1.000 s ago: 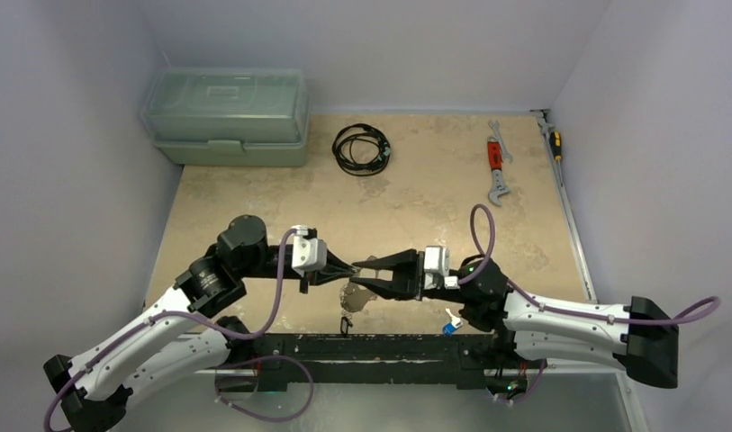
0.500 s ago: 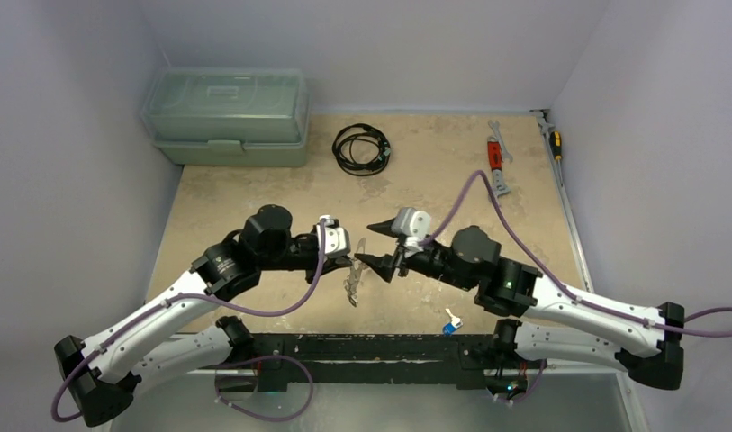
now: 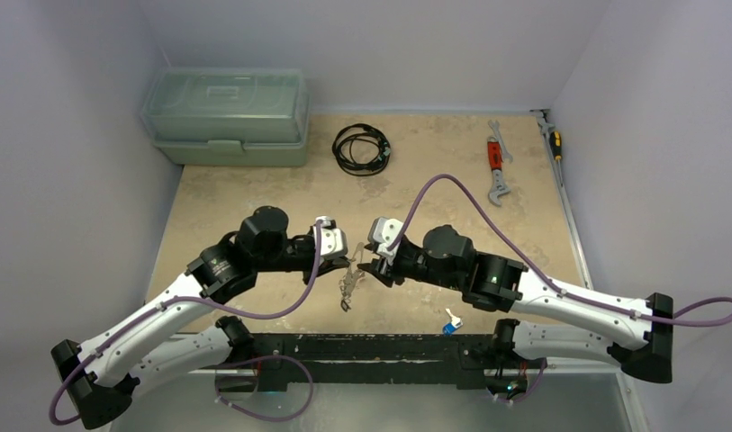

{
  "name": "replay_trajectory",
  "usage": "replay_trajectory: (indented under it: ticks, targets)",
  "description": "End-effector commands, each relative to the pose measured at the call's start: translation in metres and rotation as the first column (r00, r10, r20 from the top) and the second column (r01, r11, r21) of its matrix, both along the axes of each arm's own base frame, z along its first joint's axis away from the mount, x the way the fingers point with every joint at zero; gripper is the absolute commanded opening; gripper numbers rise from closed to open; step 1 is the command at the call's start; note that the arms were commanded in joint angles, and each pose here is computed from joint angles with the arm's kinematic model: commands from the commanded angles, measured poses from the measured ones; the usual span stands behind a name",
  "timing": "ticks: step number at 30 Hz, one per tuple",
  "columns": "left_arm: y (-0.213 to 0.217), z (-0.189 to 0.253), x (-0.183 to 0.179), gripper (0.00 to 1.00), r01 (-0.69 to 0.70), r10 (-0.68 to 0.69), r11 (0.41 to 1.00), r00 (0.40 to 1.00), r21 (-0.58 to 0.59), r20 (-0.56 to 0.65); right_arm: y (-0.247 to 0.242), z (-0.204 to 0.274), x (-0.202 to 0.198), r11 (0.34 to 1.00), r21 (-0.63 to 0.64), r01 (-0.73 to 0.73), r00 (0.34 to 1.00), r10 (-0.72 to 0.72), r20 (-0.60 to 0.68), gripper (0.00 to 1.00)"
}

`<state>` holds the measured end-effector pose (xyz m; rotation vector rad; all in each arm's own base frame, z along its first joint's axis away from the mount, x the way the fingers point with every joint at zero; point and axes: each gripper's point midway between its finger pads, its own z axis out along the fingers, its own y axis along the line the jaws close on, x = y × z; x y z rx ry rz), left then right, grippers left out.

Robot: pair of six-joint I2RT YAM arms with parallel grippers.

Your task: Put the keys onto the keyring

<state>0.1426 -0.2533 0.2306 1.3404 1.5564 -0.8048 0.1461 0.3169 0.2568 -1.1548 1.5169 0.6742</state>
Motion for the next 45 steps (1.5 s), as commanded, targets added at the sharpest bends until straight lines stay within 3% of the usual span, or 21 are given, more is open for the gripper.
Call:
replay_trajectory:
  ticks: [1,7,15,31,45]
  targets:
    - [-0.004,0.03,0.003,0.0,0.021,-0.016,0.997,0.997,-0.068,0.076,0.011,0.015,-0.004,0.997,0.061,-0.051,0.998,0.049,0.035,0.45]
    - [-0.005,0.031,0.001,0.0,0.031,-0.026,0.997,0.997,-0.07,0.074,0.02,0.018,-0.011,0.99,0.092,-0.105,0.994,0.101,0.046,0.44]
    - [-0.005,0.031,0.001,0.0,0.034,-0.028,0.997,0.997,-0.075,0.073,0.03,0.01,-0.009,0.989,0.088,-0.115,0.993,0.112,0.038,0.33]
    - [-0.006,0.033,-0.002,0.0,0.049,-0.043,0.995,0.996,-0.084,0.077,0.027,0.003,0.005,0.996,0.078,-0.047,0.997,0.043,0.059,0.27]
    - [-0.007,0.032,-0.002,0.0,0.051,-0.045,0.995,0.996,-0.081,0.072,0.026,0.01,0.006,0.992,0.114,-0.044,0.997,0.035,0.076,0.29]
